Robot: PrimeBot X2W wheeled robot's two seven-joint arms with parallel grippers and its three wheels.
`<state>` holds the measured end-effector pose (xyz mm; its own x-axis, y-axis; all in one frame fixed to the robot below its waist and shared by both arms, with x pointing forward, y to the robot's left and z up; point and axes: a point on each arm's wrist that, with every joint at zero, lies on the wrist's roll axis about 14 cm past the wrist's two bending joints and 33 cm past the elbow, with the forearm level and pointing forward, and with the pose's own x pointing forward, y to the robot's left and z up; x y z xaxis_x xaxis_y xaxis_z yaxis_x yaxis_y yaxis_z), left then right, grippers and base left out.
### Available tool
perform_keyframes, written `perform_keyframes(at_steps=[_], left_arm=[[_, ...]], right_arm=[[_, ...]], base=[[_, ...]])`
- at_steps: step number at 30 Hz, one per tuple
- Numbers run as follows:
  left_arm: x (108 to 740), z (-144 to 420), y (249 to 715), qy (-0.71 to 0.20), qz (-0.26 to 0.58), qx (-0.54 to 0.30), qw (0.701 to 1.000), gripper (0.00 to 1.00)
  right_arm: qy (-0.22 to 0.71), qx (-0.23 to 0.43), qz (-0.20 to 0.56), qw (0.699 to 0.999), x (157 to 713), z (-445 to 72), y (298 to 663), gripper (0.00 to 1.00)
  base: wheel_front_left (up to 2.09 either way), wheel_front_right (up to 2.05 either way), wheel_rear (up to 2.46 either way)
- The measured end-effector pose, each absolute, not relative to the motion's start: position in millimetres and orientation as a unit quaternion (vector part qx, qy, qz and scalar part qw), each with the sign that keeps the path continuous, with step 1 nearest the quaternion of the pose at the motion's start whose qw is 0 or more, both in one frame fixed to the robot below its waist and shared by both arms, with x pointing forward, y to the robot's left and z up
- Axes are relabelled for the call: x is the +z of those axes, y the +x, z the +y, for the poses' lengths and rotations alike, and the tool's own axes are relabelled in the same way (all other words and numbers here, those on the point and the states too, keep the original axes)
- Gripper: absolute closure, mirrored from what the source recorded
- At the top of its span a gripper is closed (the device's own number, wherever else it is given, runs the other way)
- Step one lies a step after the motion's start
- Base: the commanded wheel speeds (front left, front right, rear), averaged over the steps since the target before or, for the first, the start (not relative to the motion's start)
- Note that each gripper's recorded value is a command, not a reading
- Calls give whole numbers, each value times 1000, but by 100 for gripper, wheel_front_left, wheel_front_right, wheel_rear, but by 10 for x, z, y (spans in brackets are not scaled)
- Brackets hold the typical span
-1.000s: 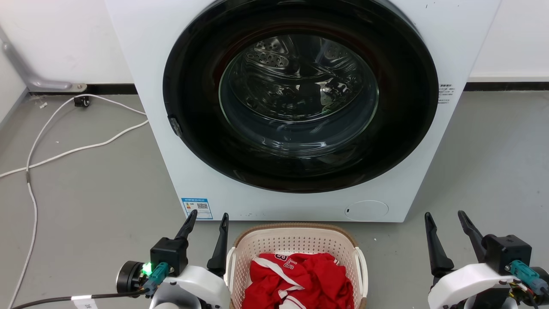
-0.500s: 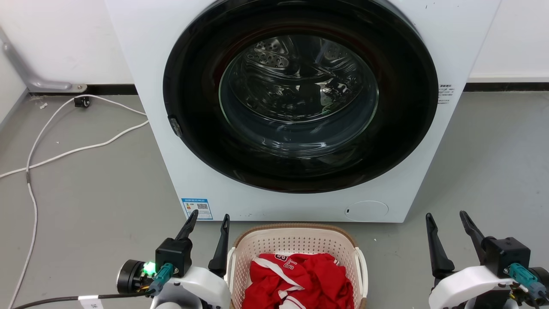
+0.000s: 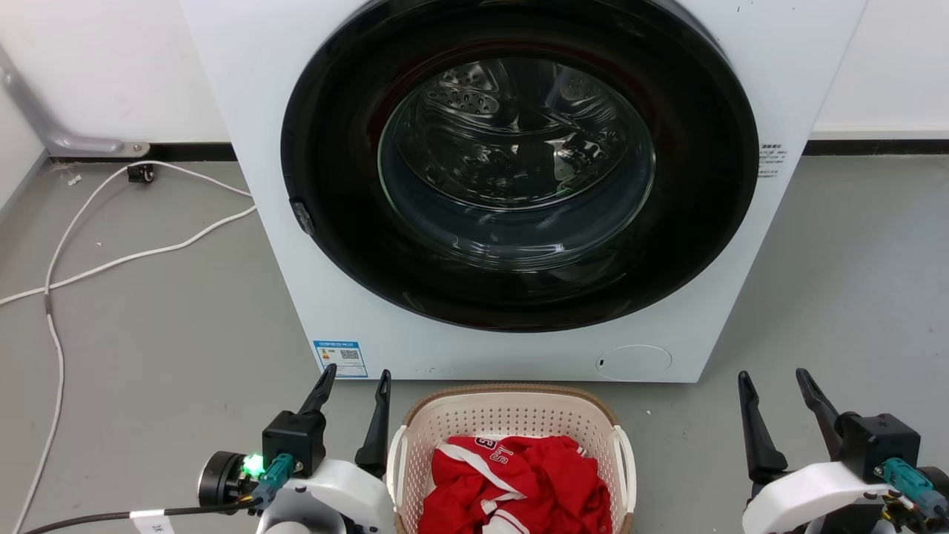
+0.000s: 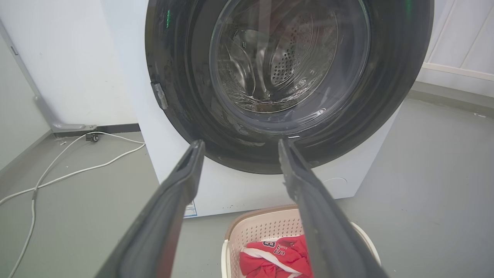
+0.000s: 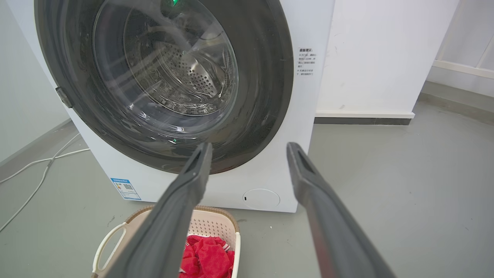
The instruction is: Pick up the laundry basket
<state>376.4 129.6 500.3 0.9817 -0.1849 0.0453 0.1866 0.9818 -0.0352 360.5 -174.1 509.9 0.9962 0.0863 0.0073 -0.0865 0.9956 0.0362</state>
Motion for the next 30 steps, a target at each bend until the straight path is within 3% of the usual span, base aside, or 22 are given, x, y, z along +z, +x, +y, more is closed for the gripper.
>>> perform_keyframes(at_steps=[12,30], left_arm=[[4927,1309,3771,-21,-9,-90,996,0],[3772,1282,4265,-49,158,-94,982,0]], right_arm=[[22,43,12,999,5009,-1742,3613,0],[37,33,184,982,3813,-1755,3956,0]], base=[[0,0,0],[0,0,0]])
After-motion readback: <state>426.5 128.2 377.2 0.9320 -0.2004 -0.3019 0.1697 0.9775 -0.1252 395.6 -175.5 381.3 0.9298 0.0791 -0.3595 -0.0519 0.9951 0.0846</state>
